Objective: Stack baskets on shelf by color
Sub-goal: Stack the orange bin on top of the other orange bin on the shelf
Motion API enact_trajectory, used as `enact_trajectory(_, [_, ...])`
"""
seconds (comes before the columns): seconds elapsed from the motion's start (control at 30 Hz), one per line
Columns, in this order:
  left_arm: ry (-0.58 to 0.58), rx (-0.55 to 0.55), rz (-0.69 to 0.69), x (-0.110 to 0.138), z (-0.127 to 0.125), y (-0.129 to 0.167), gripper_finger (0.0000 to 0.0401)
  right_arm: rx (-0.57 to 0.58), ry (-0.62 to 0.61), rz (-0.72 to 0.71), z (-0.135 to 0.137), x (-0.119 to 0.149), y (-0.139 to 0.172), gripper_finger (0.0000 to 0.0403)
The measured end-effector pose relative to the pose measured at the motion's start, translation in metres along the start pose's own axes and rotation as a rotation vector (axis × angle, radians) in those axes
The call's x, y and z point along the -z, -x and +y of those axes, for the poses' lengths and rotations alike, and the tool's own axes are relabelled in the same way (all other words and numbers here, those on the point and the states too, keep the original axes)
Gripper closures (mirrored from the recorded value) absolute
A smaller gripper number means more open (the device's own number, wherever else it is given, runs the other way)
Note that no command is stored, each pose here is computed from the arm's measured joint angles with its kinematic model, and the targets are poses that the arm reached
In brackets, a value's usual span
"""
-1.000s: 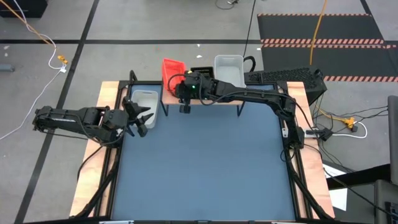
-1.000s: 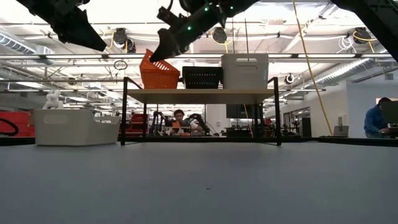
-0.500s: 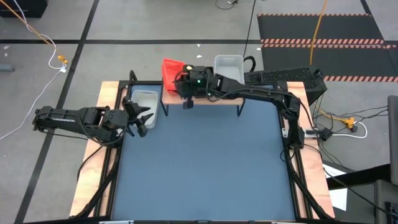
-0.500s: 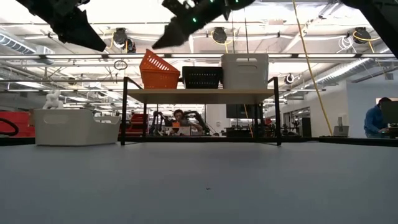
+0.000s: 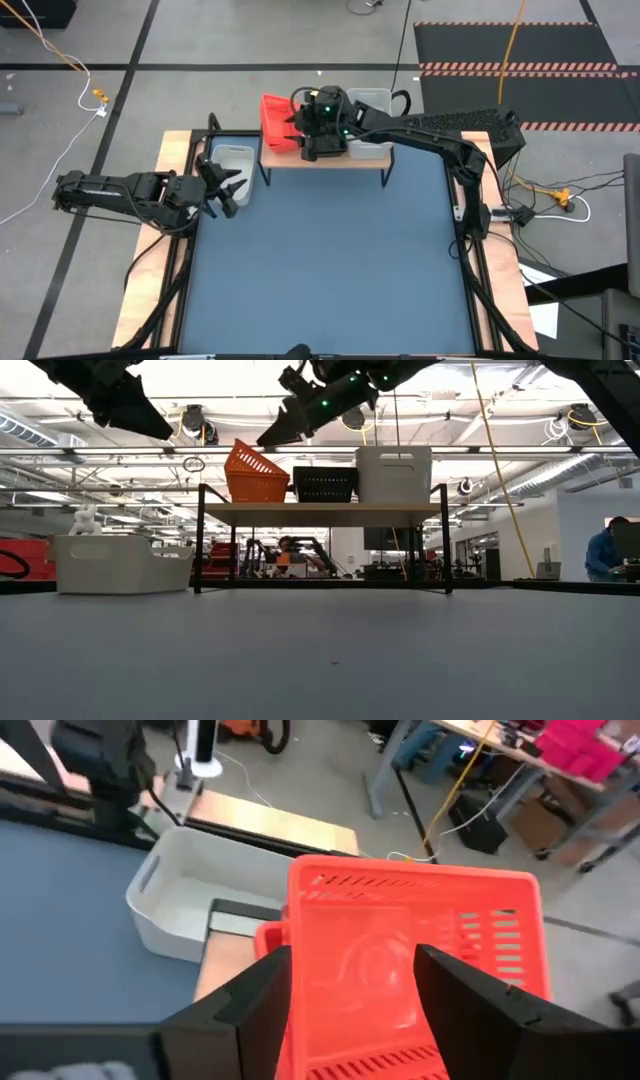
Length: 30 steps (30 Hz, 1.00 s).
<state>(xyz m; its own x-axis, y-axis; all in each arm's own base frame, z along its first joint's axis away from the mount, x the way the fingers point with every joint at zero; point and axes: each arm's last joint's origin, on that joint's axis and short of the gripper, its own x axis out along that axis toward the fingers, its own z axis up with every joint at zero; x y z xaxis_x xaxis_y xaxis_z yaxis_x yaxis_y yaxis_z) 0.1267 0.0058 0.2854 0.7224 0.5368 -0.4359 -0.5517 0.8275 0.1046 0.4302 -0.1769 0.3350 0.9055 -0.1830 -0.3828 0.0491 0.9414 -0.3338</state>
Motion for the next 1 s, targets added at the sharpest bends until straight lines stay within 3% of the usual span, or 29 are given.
enact_trajectory(0.2, [0.002, -0.014, -0.006, 0.0, 0.0, 0.0, 0.0261, -0.082, -0.006, -0.038, 0.002, 0.014, -0.004, 0.0208])
enact_trajectory(0.57, [0.007, -0.045, -0.02, -0.001, 0.001, 0.0, 0.0261, -0.035, -0.044, -0.049, 0.001, 0.036, -0.013, 0.0218])
enact_trajectory(1.0, [0.006, -0.055, -0.043, -0.004, 0.001, 0.0, 0.0261, -0.113, -0.103, -0.083, 0.006, 0.033, -0.013, 0.0389])
